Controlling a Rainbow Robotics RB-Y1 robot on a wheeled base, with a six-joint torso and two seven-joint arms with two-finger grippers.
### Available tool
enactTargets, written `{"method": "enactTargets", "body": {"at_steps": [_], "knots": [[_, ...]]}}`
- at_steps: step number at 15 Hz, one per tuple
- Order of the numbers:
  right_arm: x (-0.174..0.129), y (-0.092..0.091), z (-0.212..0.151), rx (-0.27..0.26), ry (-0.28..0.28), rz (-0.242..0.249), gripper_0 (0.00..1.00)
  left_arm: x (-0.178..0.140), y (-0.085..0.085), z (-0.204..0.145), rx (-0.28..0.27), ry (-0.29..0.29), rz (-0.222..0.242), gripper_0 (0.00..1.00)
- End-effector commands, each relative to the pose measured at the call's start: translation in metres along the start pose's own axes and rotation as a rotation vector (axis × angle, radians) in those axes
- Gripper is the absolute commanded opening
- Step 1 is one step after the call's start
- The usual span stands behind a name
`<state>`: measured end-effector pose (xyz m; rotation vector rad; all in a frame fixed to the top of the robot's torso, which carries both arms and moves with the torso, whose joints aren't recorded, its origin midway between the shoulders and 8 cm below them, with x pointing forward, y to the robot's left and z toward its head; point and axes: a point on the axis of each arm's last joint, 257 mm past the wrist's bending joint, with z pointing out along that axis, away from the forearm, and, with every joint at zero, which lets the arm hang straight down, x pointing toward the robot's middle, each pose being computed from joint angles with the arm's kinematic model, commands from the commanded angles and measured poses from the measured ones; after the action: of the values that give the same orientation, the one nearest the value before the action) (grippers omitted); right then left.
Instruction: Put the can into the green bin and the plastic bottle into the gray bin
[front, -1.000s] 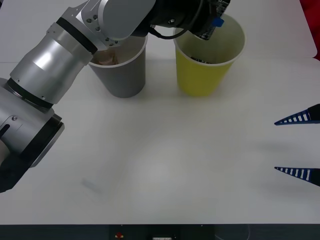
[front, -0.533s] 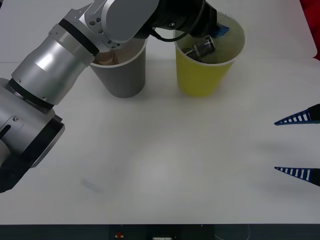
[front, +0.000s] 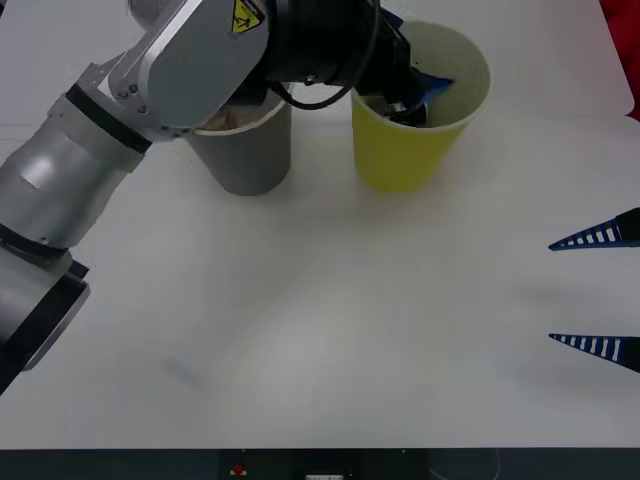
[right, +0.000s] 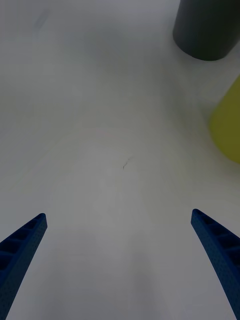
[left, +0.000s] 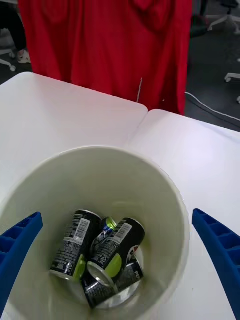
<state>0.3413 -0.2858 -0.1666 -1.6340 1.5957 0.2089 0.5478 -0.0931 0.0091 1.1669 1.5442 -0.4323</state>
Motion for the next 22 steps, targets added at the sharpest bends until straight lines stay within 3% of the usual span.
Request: {"method": "enactTargets", "body": {"at_steps": [1,2,7,9,13,22], "knots": [[0.000,0.000,0.000,0.000,0.000,0.000,1.00,0.018,-0.019,-0.030,0.016,-0.022,0.068,1.00],[0.000,0.000,0.000,0.000,0.000,0.000,1.00,0.028,-0.025,-0.042,0.023,-0.023,0.101,1.00],[0.000,0.000,0.000,0.000,0.000,0.000,1.00,0.079,-0.051,-0.085,0.117,-0.042,0.121,1.00],[0.000,0.000,0.000,0.000,0.000,0.000,1.00,0.101,-0.061,-0.107,0.134,-0.029,0.144,1.00],[0.000,0.000,0.000,0.000,0.000,0.000,1.00,0.136,-0.079,-0.146,0.149,0.015,0.140,1.00],[0.000,0.000,0.000,0.000,0.000,0.000,1.00,0.216,-0.089,-0.231,0.208,0.136,0.241,1.00]]}}
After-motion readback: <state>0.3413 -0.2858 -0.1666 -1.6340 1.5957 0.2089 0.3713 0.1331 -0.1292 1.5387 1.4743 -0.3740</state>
